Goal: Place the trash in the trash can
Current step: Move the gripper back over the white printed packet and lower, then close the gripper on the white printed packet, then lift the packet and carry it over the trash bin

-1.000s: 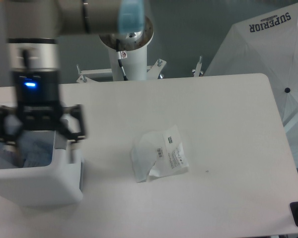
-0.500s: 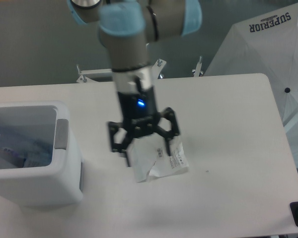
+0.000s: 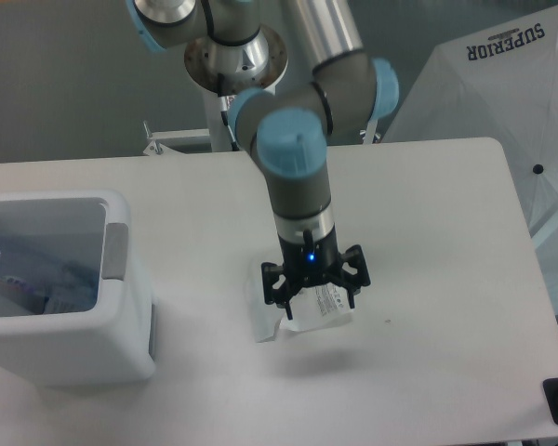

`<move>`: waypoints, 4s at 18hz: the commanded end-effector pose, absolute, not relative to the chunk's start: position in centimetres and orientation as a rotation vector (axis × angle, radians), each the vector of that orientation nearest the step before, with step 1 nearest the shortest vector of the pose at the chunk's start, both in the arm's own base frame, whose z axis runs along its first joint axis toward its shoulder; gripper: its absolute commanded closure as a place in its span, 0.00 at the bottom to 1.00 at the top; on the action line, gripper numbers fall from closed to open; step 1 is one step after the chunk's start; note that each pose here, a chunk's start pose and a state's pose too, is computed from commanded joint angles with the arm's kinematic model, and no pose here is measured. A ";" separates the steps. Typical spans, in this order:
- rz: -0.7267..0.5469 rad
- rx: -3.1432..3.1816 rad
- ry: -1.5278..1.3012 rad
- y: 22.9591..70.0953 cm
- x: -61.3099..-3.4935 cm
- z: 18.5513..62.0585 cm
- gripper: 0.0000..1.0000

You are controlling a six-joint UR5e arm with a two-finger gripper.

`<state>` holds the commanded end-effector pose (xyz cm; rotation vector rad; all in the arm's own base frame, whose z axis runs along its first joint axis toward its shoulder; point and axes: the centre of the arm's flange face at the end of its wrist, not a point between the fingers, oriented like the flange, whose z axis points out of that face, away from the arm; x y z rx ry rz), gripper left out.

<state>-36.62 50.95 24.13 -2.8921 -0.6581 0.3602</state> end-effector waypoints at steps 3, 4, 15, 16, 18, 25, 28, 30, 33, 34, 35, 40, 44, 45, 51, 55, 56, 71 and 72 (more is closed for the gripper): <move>0.334 -2.925 -0.649 51.5 -36.4 21.9 0.01; 0.331 -2.931 -0.633 51.9 -36.0 21.7 0.01; 0.300 -2.977 -0.568 53.1 -34.2 19.4 0.10; 0.300 -2.977 -0.568 53.0 -34.1 19.5 0.23; 0.300 -2.975 -0.565 53.1 -34.2 19.6 0.51; 0.300 -2.975 -0.563 53.1 -34.2 19.7 1.00; 0.299 -2.976 -0.566 53.0 -34.3 19.6 1.00; 0.300 -2.974 -0.563 53.0 -34.2 19.8 1.00; 0.299 -2.957 -0.564 53.1 -34.4 20.8 1.00; 0.302 -2.946 -0.571 52.9 -34.8 21.4 1.00; 0.305 -2.927 -0.575 52.8 -34.9 22.4 1.00; 0.184 -2.755 -0.634 51.3 -37.2 29.3 1.00; 0.063 -2.527 -0.778 50.2 -38.6 36.8 1.00; 0.002 -2.473 -0.829 50.0 -38.9 39.1 1.00; -0.249 -2.239 -1.068 49.7 -36.6 50.4 1.00; -0.405 -2.012 -1.227 48.5 -33.6 57.3 1.00; -0.427 -1.986 -1.237 48.3 -32.9 58.4 1.00; -0.749 -1.927 -1.165 51.3 -19.3 64.4 1.00; -0.758 -1.939 -1.157 52.0 -19.0 63.8 1.00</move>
